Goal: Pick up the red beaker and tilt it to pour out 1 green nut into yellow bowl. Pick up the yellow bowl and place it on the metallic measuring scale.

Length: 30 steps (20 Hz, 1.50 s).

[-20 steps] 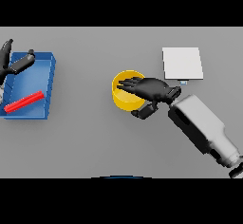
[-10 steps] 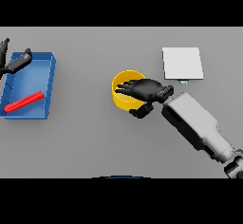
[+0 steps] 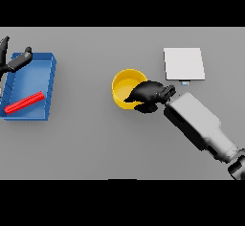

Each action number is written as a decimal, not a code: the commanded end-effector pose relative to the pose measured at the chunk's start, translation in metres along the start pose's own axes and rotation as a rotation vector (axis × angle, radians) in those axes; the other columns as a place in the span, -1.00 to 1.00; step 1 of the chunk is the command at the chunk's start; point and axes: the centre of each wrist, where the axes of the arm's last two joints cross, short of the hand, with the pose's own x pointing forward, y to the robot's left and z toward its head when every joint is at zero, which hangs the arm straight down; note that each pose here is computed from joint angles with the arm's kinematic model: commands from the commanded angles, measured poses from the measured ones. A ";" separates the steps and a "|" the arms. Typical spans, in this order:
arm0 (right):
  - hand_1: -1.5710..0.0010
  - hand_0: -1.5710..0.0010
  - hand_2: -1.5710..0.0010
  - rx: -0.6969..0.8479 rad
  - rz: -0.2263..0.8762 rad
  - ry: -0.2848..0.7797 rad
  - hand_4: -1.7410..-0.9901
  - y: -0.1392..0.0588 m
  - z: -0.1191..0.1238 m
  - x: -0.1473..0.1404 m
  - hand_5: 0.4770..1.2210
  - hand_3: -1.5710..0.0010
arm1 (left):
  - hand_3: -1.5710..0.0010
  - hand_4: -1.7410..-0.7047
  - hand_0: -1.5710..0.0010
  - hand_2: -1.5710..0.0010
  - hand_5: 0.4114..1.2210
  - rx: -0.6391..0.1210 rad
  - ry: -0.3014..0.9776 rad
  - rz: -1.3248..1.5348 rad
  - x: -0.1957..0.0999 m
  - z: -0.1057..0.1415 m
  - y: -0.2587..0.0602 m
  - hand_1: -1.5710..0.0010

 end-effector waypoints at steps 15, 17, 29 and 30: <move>-0.99 -0.99 -0.96 -0.087 0.028 0.047 -0.96 -0.053 0.057 0.000 0.99 -0.70 | 1.00 0.82 1.00 1.00 -0.24 -0.002 -0.002 -0.003 0.003 0.006 0.002 1.00; -0.99 -0.99 -0.97 -0.109 0.030 0.074 -0.95 -0.062 0.064 0.001 1.00 -0.64 | 1.00 0.81 1.00 1.00 -0.23 -0.010 -0.009 0.002 0.001 0.005 0.001 1.00; -1.00 -1.00 -1.00 -0.230 0.033 0.240 -0.94 -0.083 0.106 -0.057 1.00 -0.58 | 1.00 0.81 1.00 1.00 -0.20 0.011 -0.001 -0.012 0.001 0.013 0.008 1.00; -1.00 -1.00 -1.00 -0.233 0.020 0.255 -0.94 -0.082 0.110 -0.065 1.00 -0.56 | 1.00 0.81 1.00 1.00 -0.19 0.012 0.001 -0.014 0.004 0.015 0.007 1.00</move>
